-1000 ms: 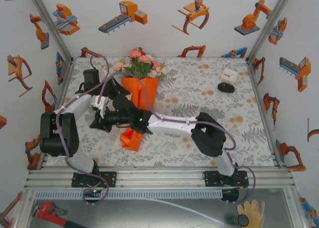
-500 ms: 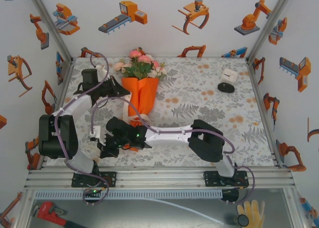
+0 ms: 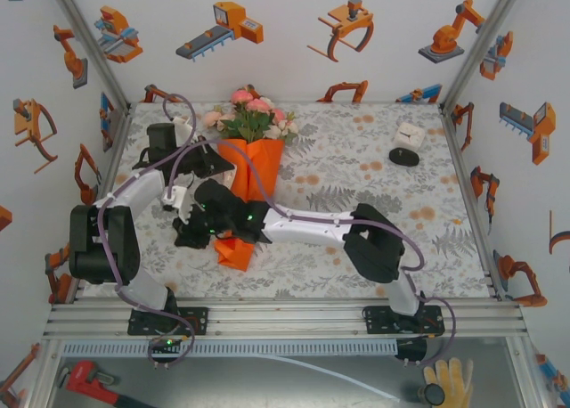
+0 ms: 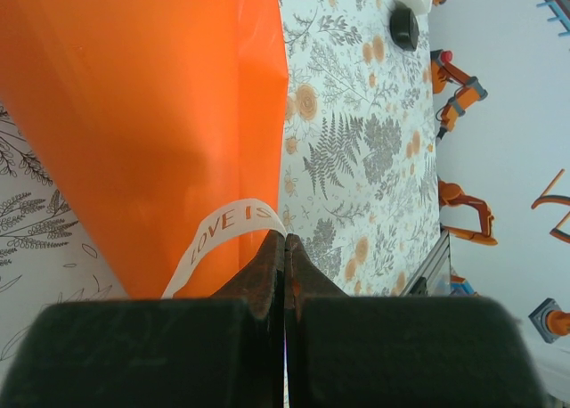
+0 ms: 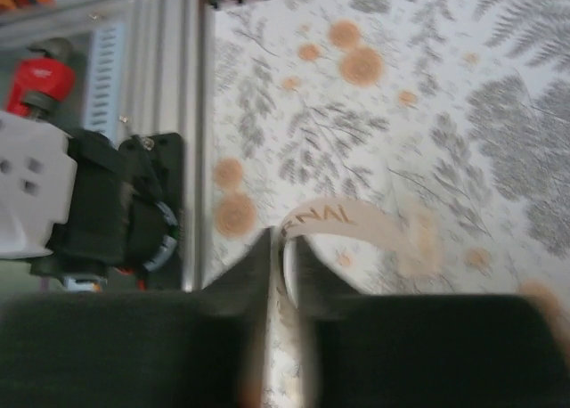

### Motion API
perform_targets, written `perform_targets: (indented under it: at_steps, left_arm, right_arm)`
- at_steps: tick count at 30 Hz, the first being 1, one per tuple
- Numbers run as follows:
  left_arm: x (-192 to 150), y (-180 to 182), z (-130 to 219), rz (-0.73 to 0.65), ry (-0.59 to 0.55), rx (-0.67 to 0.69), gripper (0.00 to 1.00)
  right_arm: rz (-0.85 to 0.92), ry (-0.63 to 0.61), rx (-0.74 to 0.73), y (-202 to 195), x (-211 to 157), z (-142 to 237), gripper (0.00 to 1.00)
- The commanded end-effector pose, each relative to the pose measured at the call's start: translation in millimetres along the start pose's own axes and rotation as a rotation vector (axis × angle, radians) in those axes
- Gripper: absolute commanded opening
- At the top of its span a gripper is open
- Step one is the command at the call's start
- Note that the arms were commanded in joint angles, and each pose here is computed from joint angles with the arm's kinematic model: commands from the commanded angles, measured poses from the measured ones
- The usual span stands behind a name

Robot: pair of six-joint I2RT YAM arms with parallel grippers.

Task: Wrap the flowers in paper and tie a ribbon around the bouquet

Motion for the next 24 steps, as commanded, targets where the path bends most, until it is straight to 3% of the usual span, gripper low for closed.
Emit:
perform_targets:
  at_steps: [1,3,7,9,12,16,24]
  left_arm:
    - [1.7,-9.8,7.3,-0.045,0.000,-0.006,0.00]
    - [0.0,-7.1,8.4,-0.051,0.012,0.020,0.00]
    - [-2.9,-2.2,11.3,-0.058,0.022,0.065,0.00]
    - [-4.8,0.9,11.9,-0.051,0.028,0.087,0.00]
    - [-6.6,11.2,12.9,-0.008,0.038,0.158,0.00]
    - [-7.3,23.9,15.2,0.056,0.052,0.237,0.00]
    - [-2.1,26.5,11.7,0.067,0.055,0.233,0.00]
  right_arm:
    - [-0.017,0.032,0.096,27.0,-11.8,-18.2,0.44]
    - [-0.013,-0.013,0.071,23.9,0.3,-5.5,0.53]
    - [0.035,-0.041,-0.006,-8.7,7.0,27.3,0.51]
    - [0.085,0.019,-0.063,-33.4,-7.1,32.1,0.46]
    - [0.231,0.223,-0.124,-61.5,-41.6,20.8,0.45]
    - [0.305,0.447,-0.072,-75.7,-74.0,1.1,0.45]
    - [0.397,0.450,0.012,-82.8,-94.8,-31.0,0.54]
Point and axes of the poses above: each hand's point on the last joint's axis, 136 mm out from that joint toward the fingers, its own z axis back along the fingers, its own y axis along the line the jaws close on, x = y × z, the point moved 3 cm from there along z, back along the fingers, and after that the axes turned 14 degrees about -z, right-handed, at the moved point
